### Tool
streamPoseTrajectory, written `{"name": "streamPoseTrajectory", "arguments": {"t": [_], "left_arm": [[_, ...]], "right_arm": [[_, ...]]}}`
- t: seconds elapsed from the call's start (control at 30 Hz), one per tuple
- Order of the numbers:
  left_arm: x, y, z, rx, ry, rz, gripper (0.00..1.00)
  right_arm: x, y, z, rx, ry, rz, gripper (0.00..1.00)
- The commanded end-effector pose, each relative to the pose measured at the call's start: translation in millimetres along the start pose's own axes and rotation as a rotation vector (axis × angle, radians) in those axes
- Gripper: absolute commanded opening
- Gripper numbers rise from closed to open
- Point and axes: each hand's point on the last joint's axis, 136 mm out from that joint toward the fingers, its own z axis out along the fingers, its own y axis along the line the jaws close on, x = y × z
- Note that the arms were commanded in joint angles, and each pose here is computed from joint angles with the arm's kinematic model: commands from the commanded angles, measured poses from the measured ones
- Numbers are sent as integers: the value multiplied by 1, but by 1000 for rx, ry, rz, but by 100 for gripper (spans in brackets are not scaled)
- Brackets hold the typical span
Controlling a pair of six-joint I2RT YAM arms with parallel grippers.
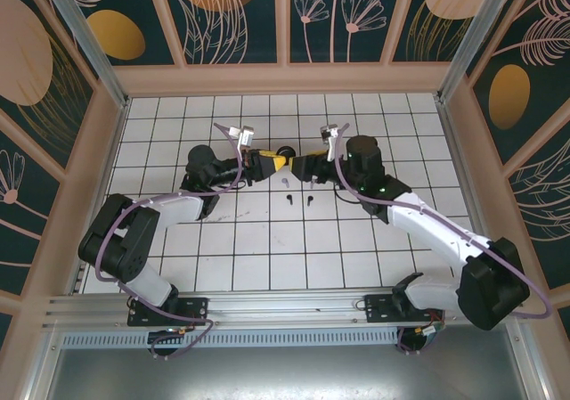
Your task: Insert the wireless bluetooth earbuds into the charging case
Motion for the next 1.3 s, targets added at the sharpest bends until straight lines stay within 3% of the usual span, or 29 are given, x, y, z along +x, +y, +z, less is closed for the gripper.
{"name": "streamPoseTrajectory", "arguments": {"t": [0.0, 0.57, 0.93, 1.27], "left_arm": [[-6, -12, 4, 43, 12, 51, 0], [-10, -32, -1, 81, 13, 88, 0], [-10, -32, 1, 96, 17, 86, 0], [-13, -34, 1, 102, 11, 88, 0]], "right_arm": [[-22, 9, 3, -23, -57, -42, 70], [4, -58, -3, 134, -43, 94, 57], [-8, 20, -34, -195, -41, 11, 55], [-19, 25, -19, -204, -46, 16, 46]]}}
